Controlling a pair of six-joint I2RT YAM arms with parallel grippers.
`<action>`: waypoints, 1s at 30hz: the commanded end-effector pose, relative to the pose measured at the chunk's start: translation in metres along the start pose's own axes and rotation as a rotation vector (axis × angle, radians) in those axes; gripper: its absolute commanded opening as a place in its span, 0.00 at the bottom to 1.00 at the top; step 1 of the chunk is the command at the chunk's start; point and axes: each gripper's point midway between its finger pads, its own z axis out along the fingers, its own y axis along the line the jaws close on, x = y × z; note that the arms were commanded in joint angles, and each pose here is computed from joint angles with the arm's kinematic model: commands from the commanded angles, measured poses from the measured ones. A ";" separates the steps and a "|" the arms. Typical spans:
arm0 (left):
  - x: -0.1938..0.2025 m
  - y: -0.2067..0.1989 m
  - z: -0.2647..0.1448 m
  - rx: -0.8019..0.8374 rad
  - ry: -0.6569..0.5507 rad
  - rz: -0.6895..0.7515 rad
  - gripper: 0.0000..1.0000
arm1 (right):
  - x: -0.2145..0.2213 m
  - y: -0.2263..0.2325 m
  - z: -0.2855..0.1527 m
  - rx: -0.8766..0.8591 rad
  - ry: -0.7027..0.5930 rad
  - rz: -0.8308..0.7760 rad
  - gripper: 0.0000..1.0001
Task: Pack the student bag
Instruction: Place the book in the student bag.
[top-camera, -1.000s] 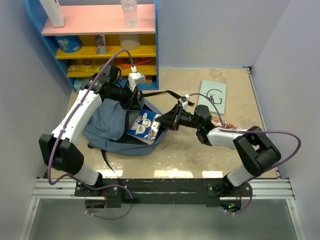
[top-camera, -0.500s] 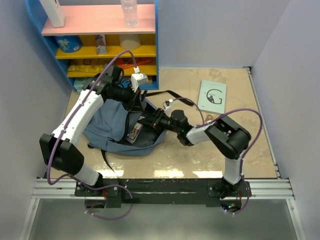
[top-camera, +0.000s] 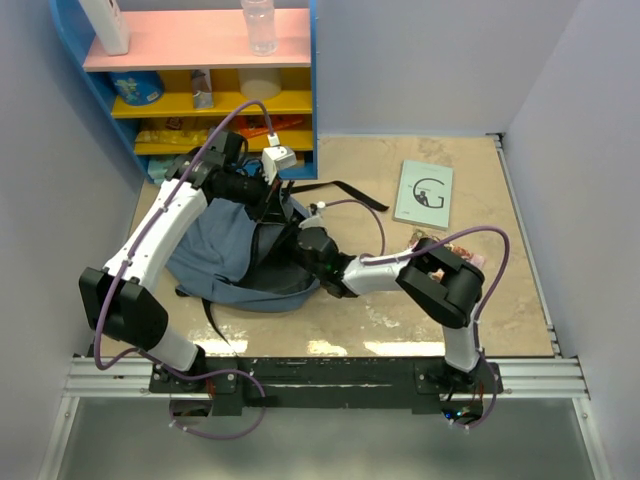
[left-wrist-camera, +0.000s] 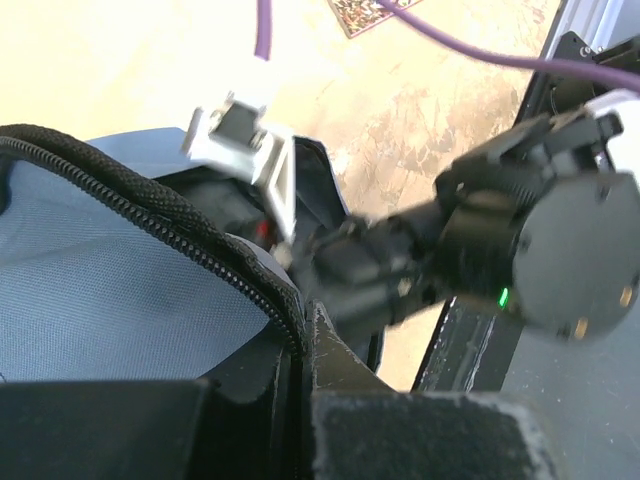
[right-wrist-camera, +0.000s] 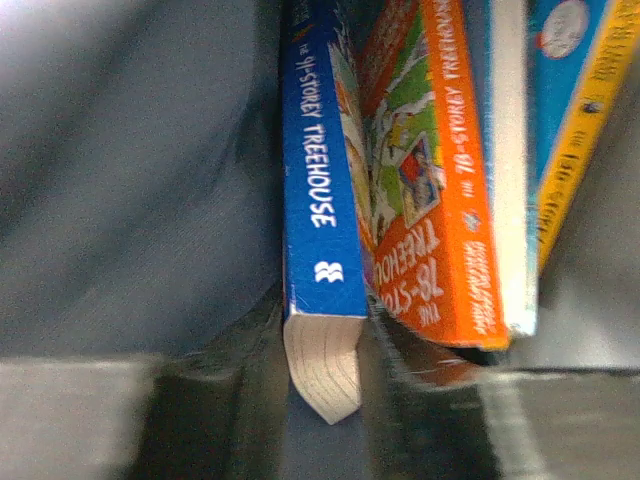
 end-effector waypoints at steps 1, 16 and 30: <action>-0.022 -0.022 -0.009 0.050 -0.077 0.058 0.00 | 0.008 0.035 0.027 -0.076 -0.046 -0.015 0.46; -0.018 -0.014 -0.012 0.030 -0.069 0.067 0.00 | 0.002 -0.016 -0.067 0.187 0.142 -0.286 0.99; -0.017 -0.012 -0.007 0.036 -0.068 0.051 0.00 | -0.223 -0.029 -0.188 0.424 -0.273 -0.410 0.97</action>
